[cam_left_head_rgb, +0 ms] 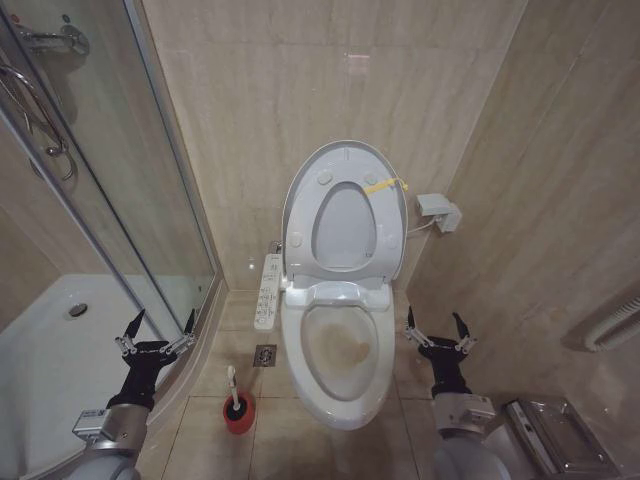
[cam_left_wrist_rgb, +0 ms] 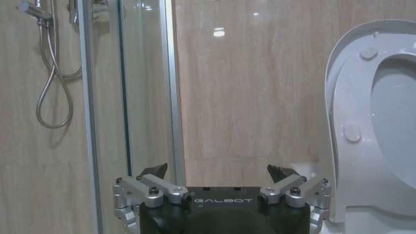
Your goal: Open the toilet lid, clean the toilet bowl with a toilet brush, close the toilet lid, and flush.
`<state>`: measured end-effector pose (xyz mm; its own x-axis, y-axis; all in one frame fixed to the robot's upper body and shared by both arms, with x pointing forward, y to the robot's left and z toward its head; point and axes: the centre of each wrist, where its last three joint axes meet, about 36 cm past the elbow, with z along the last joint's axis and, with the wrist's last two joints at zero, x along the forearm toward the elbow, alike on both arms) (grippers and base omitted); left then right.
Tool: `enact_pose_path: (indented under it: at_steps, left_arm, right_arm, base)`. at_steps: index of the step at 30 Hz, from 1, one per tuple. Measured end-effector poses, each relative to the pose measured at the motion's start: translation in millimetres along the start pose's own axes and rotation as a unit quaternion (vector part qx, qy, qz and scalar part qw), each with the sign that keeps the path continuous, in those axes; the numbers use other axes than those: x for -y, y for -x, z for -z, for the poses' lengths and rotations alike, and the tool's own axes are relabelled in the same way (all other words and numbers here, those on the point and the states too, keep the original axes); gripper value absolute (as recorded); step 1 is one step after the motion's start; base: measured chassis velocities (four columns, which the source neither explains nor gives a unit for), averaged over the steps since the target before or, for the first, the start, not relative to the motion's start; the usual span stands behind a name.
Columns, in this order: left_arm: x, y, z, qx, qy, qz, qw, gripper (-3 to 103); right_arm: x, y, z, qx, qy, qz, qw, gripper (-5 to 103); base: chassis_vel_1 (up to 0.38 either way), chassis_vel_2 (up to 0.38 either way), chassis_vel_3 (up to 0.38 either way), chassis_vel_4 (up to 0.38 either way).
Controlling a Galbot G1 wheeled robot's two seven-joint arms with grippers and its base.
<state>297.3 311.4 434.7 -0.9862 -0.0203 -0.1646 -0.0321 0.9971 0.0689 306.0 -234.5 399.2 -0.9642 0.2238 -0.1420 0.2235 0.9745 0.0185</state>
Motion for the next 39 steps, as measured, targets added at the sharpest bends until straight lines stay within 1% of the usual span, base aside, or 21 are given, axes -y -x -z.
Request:
enact_pose_path:
  at_steps: [39]
  left_arm:
    - [0.0,0.0,0.0,0.0,0.0,0.0,1.0,100]
  right_arm:
    - [0.0,0.0,0.0,0.0,0.0,0.0,1.0,100]
  base:
    - [-0.001,-0.001,-0.001,-0.001]
